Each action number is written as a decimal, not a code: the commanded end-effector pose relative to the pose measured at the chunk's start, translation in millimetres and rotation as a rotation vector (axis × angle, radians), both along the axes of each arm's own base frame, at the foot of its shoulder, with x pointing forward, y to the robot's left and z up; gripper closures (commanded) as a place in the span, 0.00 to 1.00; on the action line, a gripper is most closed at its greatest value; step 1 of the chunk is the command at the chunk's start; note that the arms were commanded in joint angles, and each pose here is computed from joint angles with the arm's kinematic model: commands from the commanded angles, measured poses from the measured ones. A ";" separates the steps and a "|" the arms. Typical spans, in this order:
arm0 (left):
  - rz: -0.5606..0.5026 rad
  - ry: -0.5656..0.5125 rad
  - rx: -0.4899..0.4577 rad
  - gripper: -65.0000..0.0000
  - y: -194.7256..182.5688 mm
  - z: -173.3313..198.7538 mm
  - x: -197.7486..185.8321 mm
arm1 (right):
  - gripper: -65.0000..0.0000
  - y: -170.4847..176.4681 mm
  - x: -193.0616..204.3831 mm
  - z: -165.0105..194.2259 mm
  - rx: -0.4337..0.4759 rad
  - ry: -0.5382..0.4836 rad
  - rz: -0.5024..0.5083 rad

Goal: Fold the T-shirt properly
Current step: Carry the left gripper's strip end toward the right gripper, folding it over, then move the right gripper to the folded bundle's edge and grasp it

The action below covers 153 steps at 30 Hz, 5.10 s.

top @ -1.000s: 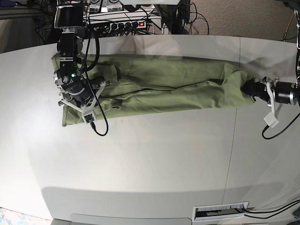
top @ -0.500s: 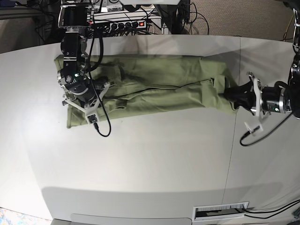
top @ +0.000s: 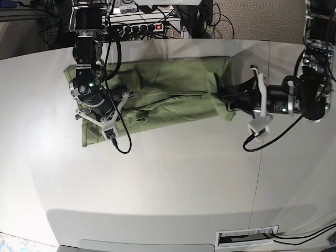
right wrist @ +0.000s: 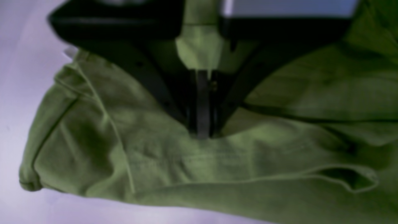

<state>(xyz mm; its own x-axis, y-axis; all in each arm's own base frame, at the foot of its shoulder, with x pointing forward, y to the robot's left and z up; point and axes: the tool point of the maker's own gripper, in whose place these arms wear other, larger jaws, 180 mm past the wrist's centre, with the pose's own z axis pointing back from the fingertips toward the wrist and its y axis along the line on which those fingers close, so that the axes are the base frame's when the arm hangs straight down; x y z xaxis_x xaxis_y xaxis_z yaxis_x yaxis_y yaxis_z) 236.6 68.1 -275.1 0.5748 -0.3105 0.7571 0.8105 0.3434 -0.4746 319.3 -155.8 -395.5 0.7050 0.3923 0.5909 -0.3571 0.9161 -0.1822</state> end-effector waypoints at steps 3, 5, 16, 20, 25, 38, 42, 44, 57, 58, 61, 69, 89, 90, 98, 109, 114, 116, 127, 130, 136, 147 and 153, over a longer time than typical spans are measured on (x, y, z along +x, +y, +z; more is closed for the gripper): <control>0.001 -0.040 -0.075 1.00 -11.7 16.5 5.1 | 1.00 -0.7 8.3 10.2 -0.001 -0.033 0.003; -0.003 -0.047 -0.109 1.00 -20.8 19.2 4.9 | 1.00 -0.7 8.5 10.4 -0.001 -0.033 0.003; -0.014 -0.050 -0.249 0.92 -57.7 30.2 1.6 | 1.00 -1.5 8.3 10.3 -0.005 -0.032 0.002; -0.014 -0.050 -0.262 0.67 -60.9 31.6 1.4 | 1.00 -1.1 8.5 10.4 -0.004 -0.033 0.003; -0.020 -0.059 -0.262 0.66 -60.9 31.8 1.0 | 1.00 -1.2 8.5 10.4 -0.004 -0.033 0.003; -0.037 0.020 -0.178 1.00 -46.4 3.6 -22.5 | 1.00 -4.3 11.0 41.8 -0.043 -0.081 -0.001; 0.048 0.001 -0.206 1.00 -49.2 0.1 -15.5 | 1.00 -4.0 6.6 65.1 -0.067 -0.119 -0.001; 0.073 -0.017 -0.175 1.00 -50.8 -8.3 -13.2 | 1.00 -7.1 0.6 66.9 -0.069 -0.123 -0.010; 0.090 -0.064 0.100 1.00 -69.4 -72.0 -15.9 | 1.00 -118.2 -67.0 96.2 -0.283 -0.126 -0.195; 0.091 -0.074 0.114 1.00 -70.0 -76.1 -14.8 | 1.00 -125.4 -71.8 97.0 -0.299 -0.121 -0.201; 0.100 -0.082 0.132 1.00 -70.4 -81.4 -9.5 | 0.95 -139.5 -77.6 102.4 -0.297 -0.122 -0.212; 0.147 -0.136 0.240 1.00 -56.0 -88.2 11.9 | 0.92 -134.4 -66.3 117.6 -0.190 -0.217 -0.195; 0.142 -0.122 0.310 1.00 -45.7 -104.9 5.8 | 0.61 -132.4 -13.0 39.5 0.316 0.048 -0.270; 0.142 -0.122 0.310 1.00 -45.6 -104.9 5.8 | 0.61 -129.5 -12.4 36.6 0.349 0.057 -0.272; 0.141 -0.116 0.308 1.00 -45.9 -106.2 3.4 | 0.60 -115.0 -2.8 64.3 0.362 -0.034 -0.237; 0.137 -0.084 0.301 1.00 -47.7 -111.9 -8.1 | 0.60 -121.9 8.1 35.4 0.496 0.149 -0.281; 0.134 -0.085 0.300 1.00 -47.9 -111.8 -8.3 | 0.60 -107.6 32.4 43.4 0.628 0.154 -0.238; 0.134 -0.085 0.300 1.00 -47.8 -112.0 -8.5 | 0.60 -106.9 41.7 50.7 0.637 0.135 -0.233; 0.134 -0.086 0.300 1.00 -47.9 -111.9 -8.4 | 0.60 -100.5 41.8 43.5 0.574 0.177 -0.205; 0.134 -0.086 0.300 1.00 -47.9 -111.9 -8.4 | 0.60 -84.5 42.4 43.3 0.602 0.188 -0.161; 0.136 -0.089 0.294 1.00 -48.5 -110.9 -7.7 | 0.60 -77.5 43.7 44.2 0.624 0.186 -0.148; 0.137 -0.089 0.295 1.00 -48.3 -111.1 -7.7 | 0.60 -49.0 56.6 89.6 0.834 0.034 0.002; 0.136 -0.089 0.295 1.00 -48.4 -111.2 -7.8 | 0.60 -76.8 57.6 100.7 0.860 -0.039 -0.068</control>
<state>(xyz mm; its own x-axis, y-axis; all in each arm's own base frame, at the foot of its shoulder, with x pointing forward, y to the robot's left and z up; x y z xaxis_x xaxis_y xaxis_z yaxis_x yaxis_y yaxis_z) 223.2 20.2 -393.9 0.5800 -0.4578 0.6738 0.7739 0.5679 -0.2803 366.0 -225.6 -316.9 0.7337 -0.2388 0.6362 -0.2709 0.7559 0.5961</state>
